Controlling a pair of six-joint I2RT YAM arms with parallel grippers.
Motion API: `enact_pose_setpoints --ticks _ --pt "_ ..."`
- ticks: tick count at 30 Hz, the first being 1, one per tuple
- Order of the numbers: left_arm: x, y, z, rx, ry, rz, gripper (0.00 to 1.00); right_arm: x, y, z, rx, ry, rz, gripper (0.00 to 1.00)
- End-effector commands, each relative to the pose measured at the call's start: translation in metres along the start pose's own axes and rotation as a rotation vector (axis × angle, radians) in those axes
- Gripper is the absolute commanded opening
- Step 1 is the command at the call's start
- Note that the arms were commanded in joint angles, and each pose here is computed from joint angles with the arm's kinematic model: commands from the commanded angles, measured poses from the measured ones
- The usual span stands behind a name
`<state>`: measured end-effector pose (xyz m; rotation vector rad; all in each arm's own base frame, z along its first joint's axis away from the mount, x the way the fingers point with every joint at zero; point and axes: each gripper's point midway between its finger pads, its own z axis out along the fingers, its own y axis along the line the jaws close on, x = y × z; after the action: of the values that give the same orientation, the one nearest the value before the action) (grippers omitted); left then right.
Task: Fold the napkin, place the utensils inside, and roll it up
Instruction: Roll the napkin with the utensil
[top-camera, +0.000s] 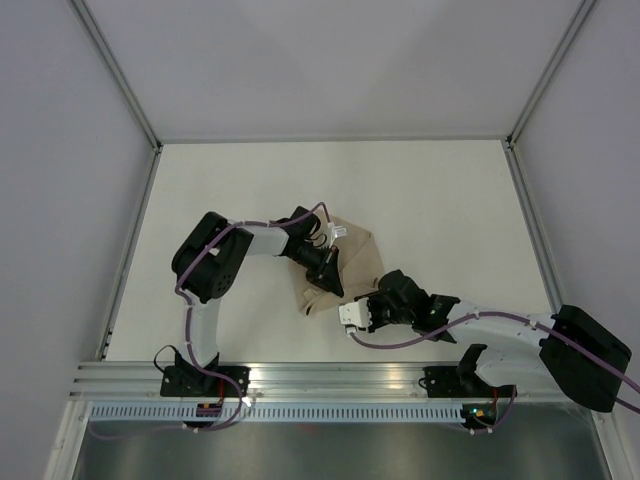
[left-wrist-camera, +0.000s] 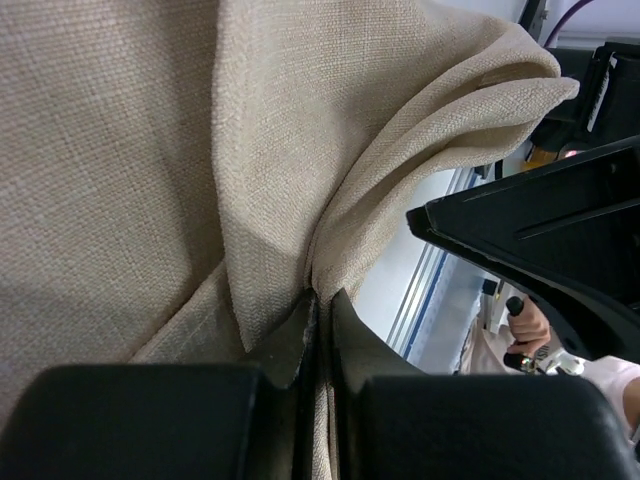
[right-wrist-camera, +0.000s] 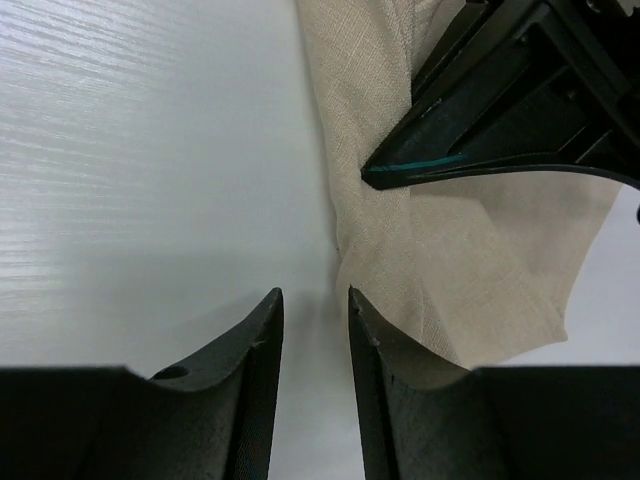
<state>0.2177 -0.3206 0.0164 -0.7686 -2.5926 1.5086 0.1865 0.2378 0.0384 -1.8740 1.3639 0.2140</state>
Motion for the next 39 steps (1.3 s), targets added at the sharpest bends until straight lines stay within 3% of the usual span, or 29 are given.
enact_pose_setpoints --ticks 1,8,19,39 --pt "0.019 0.019 0.004 -0.061 0.061 -0.107 0.02 -0.014 -0.031 0.0 0.182 -0.039 -0.101 0.39" --pt "0.027 0.028 0.009 -0.066 0.086 -0.139 0.02 -0.022 -0.029 0.003 0.246 -0.066 -0.165 0.39" --pt "0.028 0.031 0.011 -0.063 0.101 -0.152 0.02 -0.025 -0.003 0.019 0.143 -0.058 -0.203 0.44" --pt "0.033 0.032 0.013 -0.039 0.134 -0.162 0.02 -0.024 0.002 0.043 0.076 -0.038 -0.228 0.44"
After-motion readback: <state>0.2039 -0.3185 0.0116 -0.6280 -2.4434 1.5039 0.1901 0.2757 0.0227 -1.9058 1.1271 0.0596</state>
